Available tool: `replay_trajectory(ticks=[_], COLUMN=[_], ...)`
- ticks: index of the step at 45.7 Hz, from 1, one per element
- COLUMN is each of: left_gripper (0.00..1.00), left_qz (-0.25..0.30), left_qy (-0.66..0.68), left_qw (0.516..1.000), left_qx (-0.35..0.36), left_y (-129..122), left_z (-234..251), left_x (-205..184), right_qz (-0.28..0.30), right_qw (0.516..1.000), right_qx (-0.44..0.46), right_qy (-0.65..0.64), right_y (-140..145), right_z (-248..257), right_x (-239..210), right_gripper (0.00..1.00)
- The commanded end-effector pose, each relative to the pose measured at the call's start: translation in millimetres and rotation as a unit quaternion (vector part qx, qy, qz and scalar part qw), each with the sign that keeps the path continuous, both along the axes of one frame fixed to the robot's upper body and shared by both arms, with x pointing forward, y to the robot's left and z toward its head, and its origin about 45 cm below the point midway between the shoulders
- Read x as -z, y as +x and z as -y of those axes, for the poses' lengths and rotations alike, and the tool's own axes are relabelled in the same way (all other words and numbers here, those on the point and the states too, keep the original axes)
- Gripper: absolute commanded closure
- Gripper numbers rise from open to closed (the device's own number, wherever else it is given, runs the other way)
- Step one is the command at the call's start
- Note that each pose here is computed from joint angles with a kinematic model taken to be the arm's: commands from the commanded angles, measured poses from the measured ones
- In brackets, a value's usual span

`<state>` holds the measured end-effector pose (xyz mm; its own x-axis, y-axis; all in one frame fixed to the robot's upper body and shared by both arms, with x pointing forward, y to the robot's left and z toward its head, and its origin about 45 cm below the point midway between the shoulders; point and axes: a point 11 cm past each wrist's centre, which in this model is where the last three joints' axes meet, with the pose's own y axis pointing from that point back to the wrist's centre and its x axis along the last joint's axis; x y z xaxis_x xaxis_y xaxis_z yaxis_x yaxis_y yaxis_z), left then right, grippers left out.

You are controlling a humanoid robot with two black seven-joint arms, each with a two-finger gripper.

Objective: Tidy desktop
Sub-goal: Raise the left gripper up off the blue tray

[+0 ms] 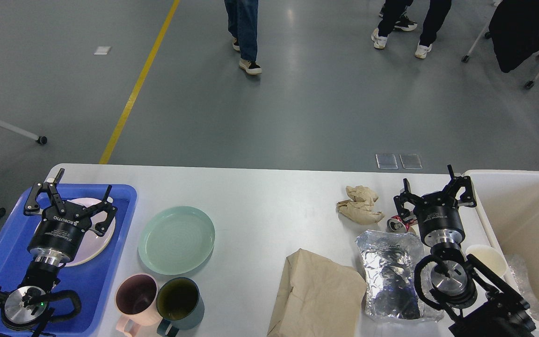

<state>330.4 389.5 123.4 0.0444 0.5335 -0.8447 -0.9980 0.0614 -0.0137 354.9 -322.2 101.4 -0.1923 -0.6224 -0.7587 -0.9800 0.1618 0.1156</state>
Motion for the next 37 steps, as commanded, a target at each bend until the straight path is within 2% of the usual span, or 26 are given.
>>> replay_trajectory(ticks=[1, 24, 29, 37], left_gripper=[0.03, 0.03, 0.03, 0.03], left_qz=[0.002, 0.007, 0.03, 0.026], left_qy=[0.001, 0.036, 0.06, 0.137], left_qw=[1.0, 0.999, 0.997, 0.988], left_qx=[0.004, 0.014, 0.027, 0.061], left_y=[-0.3, 10.8, 29.6, 35.9], left_z=[1.4, -12.2, -13.6, -31.0], left_x=[-0.1, -17.6, -40.8, -63.2], right_qz=[0.0, 0.0, 0.0, -0.001], right_qw=[1.0, 1.0, 1.0, 1.0], right_qx=[0.0, 0.0, 0.0, 0.0], right_qy=[0.0, 0.0, 0.0, 0.0], right_y=[-0.2, -0.2, -0.2, -0.2], right_z=[0.0, 0.0, 0.0, 0.1], right_x=[0.2, 0.2, 0.2, 0.3], right_gripper=[0.0, 0.0, 0.0, 0.0])
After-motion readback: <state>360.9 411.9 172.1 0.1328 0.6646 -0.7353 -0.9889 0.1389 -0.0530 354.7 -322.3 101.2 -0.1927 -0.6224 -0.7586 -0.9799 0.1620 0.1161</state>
